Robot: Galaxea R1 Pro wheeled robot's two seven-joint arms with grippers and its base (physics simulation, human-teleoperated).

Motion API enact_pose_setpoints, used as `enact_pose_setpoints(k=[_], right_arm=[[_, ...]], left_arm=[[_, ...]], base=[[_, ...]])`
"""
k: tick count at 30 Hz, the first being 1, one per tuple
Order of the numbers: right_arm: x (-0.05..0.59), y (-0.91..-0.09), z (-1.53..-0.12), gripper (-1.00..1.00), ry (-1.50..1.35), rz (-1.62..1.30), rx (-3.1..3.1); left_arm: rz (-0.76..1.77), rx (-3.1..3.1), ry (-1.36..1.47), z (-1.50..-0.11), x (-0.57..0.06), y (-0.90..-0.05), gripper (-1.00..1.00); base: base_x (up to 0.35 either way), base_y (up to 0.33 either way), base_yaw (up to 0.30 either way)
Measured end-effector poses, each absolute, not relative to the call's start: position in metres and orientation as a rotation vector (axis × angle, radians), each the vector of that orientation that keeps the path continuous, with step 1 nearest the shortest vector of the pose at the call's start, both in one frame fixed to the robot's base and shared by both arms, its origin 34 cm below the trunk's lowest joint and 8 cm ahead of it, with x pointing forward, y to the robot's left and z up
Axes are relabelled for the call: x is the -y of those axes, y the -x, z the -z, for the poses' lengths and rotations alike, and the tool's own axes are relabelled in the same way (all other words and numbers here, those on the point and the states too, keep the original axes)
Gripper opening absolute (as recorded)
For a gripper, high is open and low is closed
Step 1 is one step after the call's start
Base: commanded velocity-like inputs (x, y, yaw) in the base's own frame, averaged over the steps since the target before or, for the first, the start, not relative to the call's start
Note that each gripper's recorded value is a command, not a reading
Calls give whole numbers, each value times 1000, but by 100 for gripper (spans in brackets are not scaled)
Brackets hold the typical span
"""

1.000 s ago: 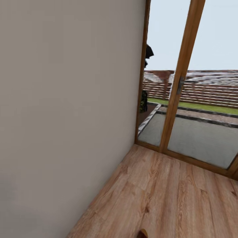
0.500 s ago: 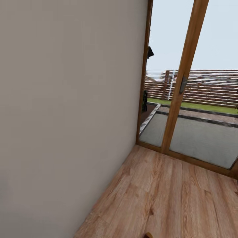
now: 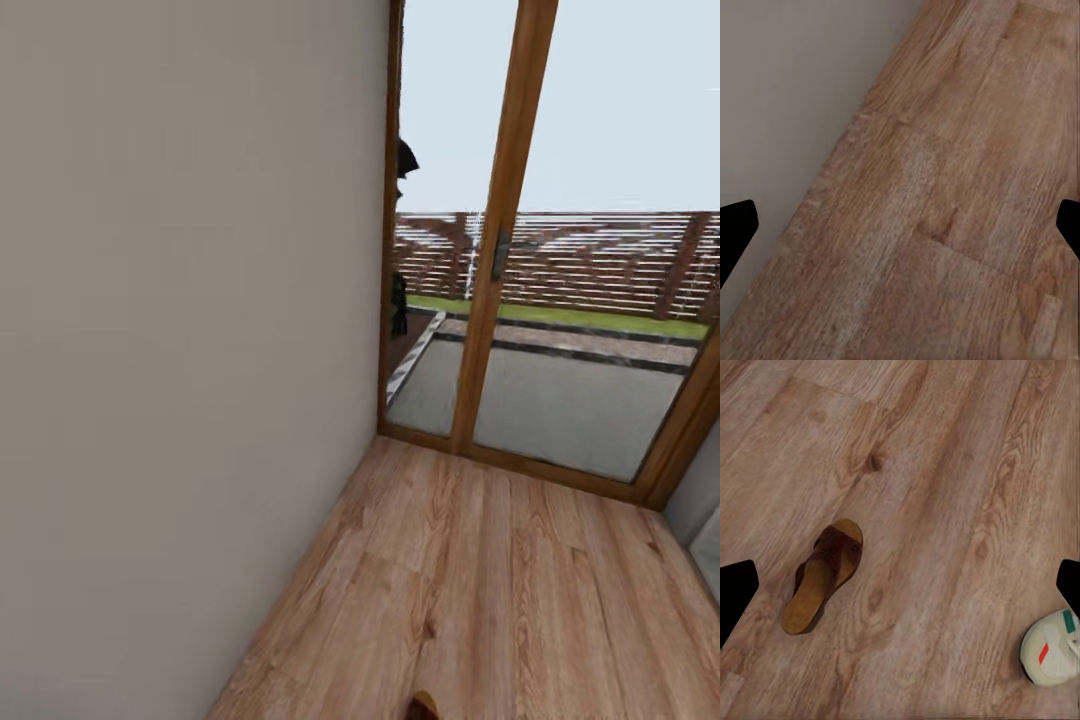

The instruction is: Pick up the two gym shoes and the two sandals from the corridor floor and place them onto the hallstand (shoe rack) in the corridor, making sure they are on the rack and not on the floor. Arrange them so the two gym shoes are next to each other and the two sandals are next to each other.

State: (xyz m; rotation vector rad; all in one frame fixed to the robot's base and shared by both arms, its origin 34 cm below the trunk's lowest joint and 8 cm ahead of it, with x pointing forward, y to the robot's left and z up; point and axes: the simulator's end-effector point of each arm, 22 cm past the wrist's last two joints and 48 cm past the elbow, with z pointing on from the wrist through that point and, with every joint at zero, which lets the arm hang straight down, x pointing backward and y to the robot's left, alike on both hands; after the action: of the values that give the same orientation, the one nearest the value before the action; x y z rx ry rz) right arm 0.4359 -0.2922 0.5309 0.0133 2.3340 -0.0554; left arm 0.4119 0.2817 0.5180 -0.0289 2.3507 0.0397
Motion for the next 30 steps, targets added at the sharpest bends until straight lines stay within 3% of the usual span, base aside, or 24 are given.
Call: enact_pose_setpoints(k=[30], right_arm=[[292, -436, -531, 100, -13, 55, -2334]], left_arm=[[-40, -2351, 29, -518, -282, -412, 100]], base=[[0, 0, -275]])
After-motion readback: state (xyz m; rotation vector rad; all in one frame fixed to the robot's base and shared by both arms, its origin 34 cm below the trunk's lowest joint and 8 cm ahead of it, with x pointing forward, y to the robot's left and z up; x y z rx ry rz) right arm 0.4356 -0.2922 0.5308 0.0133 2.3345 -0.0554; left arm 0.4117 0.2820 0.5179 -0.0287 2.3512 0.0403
